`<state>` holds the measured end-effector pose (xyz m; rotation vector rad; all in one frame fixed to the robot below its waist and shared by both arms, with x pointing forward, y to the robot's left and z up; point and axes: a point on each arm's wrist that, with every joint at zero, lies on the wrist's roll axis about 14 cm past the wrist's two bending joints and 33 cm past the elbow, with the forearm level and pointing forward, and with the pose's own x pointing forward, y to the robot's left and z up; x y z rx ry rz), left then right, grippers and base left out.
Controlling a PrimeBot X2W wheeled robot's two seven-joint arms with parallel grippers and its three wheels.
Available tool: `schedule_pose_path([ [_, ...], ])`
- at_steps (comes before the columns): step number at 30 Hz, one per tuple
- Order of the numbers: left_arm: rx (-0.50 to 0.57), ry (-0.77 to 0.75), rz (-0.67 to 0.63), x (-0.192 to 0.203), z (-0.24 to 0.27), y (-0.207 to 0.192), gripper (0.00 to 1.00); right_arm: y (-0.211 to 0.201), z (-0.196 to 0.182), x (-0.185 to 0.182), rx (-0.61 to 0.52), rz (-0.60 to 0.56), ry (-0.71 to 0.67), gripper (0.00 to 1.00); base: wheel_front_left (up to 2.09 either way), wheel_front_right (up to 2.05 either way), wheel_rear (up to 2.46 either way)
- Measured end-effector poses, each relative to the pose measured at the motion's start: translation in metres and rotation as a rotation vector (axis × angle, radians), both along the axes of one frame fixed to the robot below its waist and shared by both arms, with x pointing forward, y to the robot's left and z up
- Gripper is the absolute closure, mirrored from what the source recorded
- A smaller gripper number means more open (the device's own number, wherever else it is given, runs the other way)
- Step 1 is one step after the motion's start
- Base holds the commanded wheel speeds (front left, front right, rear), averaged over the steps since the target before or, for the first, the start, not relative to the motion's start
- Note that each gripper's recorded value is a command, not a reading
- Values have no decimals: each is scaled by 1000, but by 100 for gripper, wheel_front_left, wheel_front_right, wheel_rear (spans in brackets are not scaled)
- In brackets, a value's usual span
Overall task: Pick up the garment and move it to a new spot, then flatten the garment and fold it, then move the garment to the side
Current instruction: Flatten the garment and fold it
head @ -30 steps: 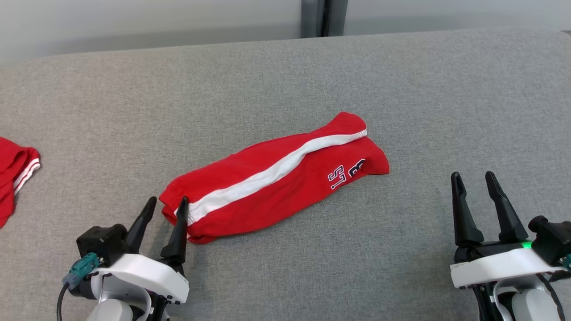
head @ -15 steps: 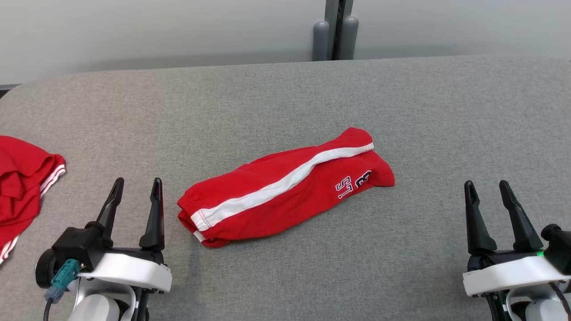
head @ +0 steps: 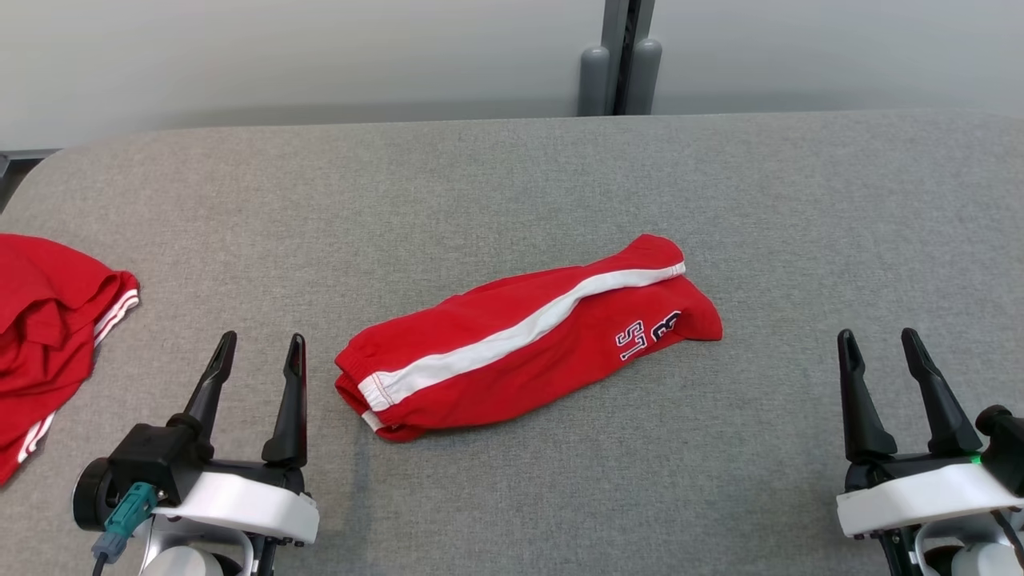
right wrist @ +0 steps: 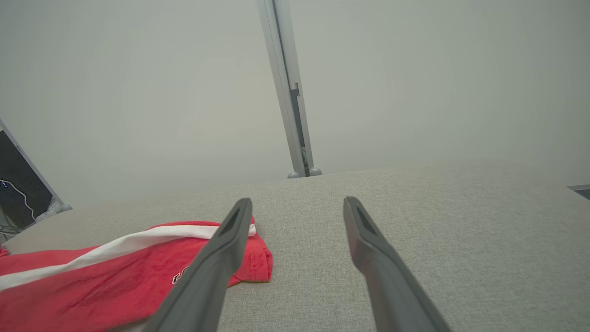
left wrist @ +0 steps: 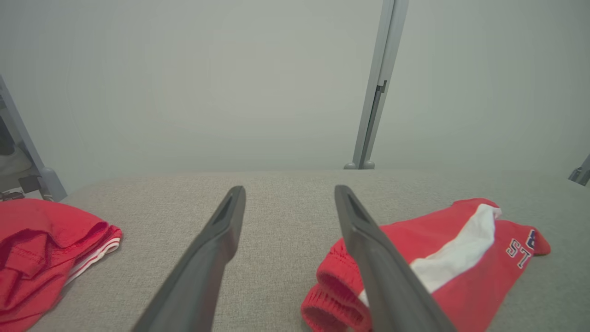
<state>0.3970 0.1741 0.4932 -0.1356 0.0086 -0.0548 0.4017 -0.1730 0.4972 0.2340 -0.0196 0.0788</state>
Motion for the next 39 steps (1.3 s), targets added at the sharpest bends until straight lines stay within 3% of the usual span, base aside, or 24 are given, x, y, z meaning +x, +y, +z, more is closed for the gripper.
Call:
schedule_pose_path([
  [7, -11, -12, 8, 1, 4, 0, 0, -1, -3, 13, -47, 27, 19, 0, 0, 0, 0],
  [17, -39, -1, 74, 4, -5, 13, 0, 20, -25, 70, -121, 160, 88, 0, 0, 0, 0],
  [25, -36, 36, 129, 11, -21, 27, 0, 69, -72, 110, -150, 348, 205, 0, 0, 0, 0],
  [34, -22, 52, 172, 13, -30, 42, 0, 97, -121, 117, -157, 465, 353, 0, 0, 0, 0],
  [35, -24, 52, 174, 13, -31, 42, 0, 97, -122, 118, -157, 468, 358, 52, 0, 0, 0],
  [37, -26, 52, 170, 14, -32, 40, 0, 97, -122, 118, -147, 468, 361, 100, 0, 0, 0],
  [39, -23, 50, 170, 16, -32, 41, 0, 97, -122, 118, -133, 465, 360, 100, 0, 0, 0],
])
